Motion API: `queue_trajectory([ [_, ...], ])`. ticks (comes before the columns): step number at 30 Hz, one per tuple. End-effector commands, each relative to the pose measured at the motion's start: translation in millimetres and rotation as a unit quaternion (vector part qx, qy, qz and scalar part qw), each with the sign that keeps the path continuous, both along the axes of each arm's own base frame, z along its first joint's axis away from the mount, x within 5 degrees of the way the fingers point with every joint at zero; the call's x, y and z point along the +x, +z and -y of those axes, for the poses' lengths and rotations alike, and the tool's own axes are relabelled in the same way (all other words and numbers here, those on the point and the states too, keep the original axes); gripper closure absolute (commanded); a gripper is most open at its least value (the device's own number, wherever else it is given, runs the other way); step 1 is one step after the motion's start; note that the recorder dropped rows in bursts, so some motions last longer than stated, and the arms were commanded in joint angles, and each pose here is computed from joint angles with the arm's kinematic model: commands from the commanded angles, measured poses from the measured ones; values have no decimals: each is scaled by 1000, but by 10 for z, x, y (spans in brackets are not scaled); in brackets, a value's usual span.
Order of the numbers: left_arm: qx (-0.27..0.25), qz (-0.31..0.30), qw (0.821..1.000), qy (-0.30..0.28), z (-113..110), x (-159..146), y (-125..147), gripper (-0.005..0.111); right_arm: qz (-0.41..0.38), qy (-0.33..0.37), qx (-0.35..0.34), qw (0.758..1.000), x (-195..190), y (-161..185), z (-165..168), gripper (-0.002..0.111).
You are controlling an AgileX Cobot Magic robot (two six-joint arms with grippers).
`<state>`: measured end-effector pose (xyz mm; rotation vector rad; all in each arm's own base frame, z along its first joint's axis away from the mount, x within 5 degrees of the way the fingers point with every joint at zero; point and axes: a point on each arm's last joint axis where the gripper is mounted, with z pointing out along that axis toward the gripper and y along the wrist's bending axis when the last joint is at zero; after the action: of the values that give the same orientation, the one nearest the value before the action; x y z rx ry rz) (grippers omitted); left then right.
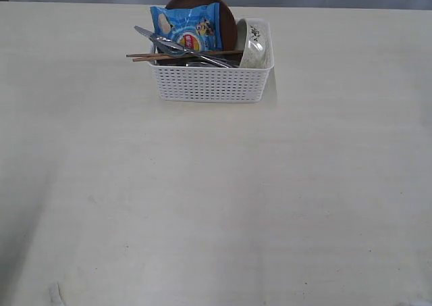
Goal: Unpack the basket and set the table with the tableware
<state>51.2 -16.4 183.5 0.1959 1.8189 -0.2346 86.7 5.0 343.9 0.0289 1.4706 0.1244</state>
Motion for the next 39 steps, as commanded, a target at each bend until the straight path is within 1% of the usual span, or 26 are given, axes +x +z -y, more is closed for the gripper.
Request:
queue_trajectory([
  [1,1,1,1000,-3,2,-2,-8,107,-136,22,-31,990,518,202,-84,108],
  [2,1,1,1000,-3,2,-2,-8,107,-180,40,-46,982,647,223,-140,108],
  [3,1,1,1000,-3,2,-2,-8,107,-206,55,-54,976,755,246,-196,108],
  [5,1,1,1000,-3,2,-2,-8,107,-294,97,-78,948,1013,216,-371,108],
  [7,1,1,1000,-3,2,-2,-8,107,-362,131,-98,918,1205,169,-557,108],
  [8,1,1,1000,-3,2,-2,-8,107,-389,145,-108,903,1304,129,-649,108],
  [10,1,1,1000,-3,2,-2,-8,107,-426,161,-119,882,1457,50,-791,108],
  [12,1,1,1000,-3,2,-2,-8,107,-445,172,-125,870,1606,5,-911,108],
  [14,1,1,1000,-3,2,-2,-8,107,-454,188,-103,865,1718,-20,-1031,108],
  [15,1,1,1000,-3,2,-2,-8,107,-451,197,-85,866,1771,-19,-1096,108],
  [17,1,1,1000,-3,2,-2,-8,107,-435,211,-44,874,1864,-4,-1189,108],
  [20,1,1,1000,-3,2,-2,-8,107,-394,225,49,890,1973,54,-1294,108],
  [21,1,1,1000,-3,2,-2,-8,107,-379,224,71,895,2011,71,-1311,108],
  [22,1,1,1000,-3,2,-2,-8,107,-369,224,72,899,2036,68,-1316,108],
  [23,1,1,1000,-3,2,-2,-8,107,-361,225,59,903,2064,54,-1320,108],
  [24,1,1,1000,-3,2,-2,-8,107,-354,232,31,906,2091,36,-1329,108],
  [26,1,1,1000,-3,2,-2,-8,107,-352,253,-35,900,2143,-20,-1361,108],
  [30,1,1,1000,-3,2,-2,-8,107,-405,295,-102,859,2279,-227,-1468,108],
  [33,1,1,1000,-3,2,-2,-8,107,-443,316,-119,831,2454,-378,-1568,108],
  [36,1,1,1000,-3,2,-2,-8,107,-462,337,-137,809,2644,-466,-1698,108],
  [39,1,1,1000,-3,2,-2,-8,107,-453,375,-186,787,2784,-501,-1897,108],
])
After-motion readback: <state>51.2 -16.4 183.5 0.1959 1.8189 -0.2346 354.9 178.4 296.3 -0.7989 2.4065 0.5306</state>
